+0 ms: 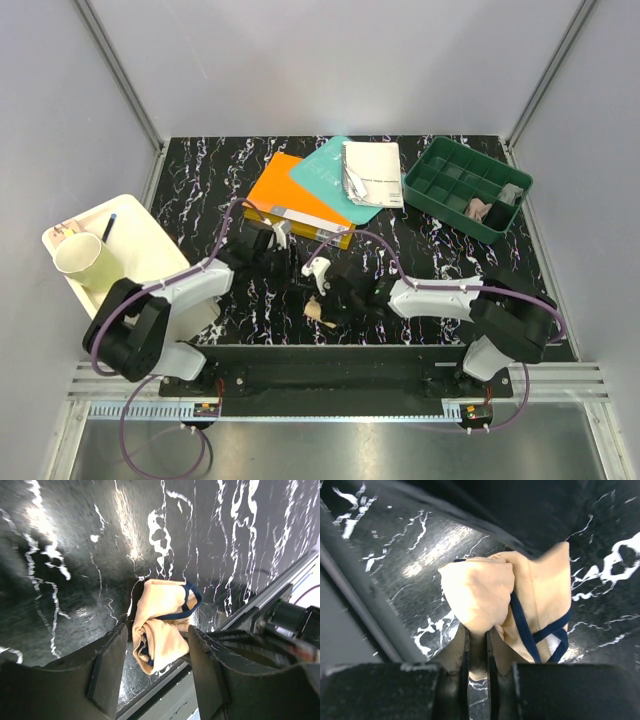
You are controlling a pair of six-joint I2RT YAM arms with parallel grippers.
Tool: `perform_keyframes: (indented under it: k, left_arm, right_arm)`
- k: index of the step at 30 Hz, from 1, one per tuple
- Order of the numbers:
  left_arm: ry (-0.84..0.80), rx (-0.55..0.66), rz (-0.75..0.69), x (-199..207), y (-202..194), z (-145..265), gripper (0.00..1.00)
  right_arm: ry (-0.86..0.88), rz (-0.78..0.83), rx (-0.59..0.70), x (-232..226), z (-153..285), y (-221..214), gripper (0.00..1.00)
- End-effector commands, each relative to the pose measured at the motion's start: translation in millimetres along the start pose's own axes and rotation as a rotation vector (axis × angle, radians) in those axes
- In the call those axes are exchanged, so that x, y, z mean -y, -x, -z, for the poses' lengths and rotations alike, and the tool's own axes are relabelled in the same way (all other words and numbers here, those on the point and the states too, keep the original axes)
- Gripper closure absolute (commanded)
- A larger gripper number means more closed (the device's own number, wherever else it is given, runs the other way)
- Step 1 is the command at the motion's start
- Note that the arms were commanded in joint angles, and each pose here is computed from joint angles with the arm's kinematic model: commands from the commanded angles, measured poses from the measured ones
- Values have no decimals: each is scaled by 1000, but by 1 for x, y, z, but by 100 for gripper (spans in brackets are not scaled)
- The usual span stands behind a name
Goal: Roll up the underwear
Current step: Roll the underwear to the corner of the board.
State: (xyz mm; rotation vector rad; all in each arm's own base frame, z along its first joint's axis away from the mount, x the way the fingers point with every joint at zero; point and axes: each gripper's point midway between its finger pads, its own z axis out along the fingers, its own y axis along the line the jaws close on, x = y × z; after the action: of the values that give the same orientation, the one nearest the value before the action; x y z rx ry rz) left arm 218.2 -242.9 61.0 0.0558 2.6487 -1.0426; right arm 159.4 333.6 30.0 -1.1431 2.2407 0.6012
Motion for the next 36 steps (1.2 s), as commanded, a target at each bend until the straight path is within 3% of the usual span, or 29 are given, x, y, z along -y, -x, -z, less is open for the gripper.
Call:
perform_keyframes:
  k: [1,13,25,30,33,36]
  left_arm:
    - [24,37,-8,-7,-3,10,46]
    - [-88,115,-109,6,-10,20,48]
    - [-256,94,-227,29,-38,4,47]
    - [-234,70,-222,19,-43,-6,49]
    - [-244,60,-224,19,-45,-11,53]
    - [-249,53,-224,19,-47,-15,66]
  right_arm:
    - [259,-140,-73,-24,9,-10,94]
    - [551,-435,-112,-10,13,3,95]
    - [659,-653,-203,8,-1,-5,99]
    - [684,-683,-217,12,-2,-9,99]
    - [691,-699,-226,13,-4,-12,99]
    - [695,-713,-224,17,-5,-11,99]
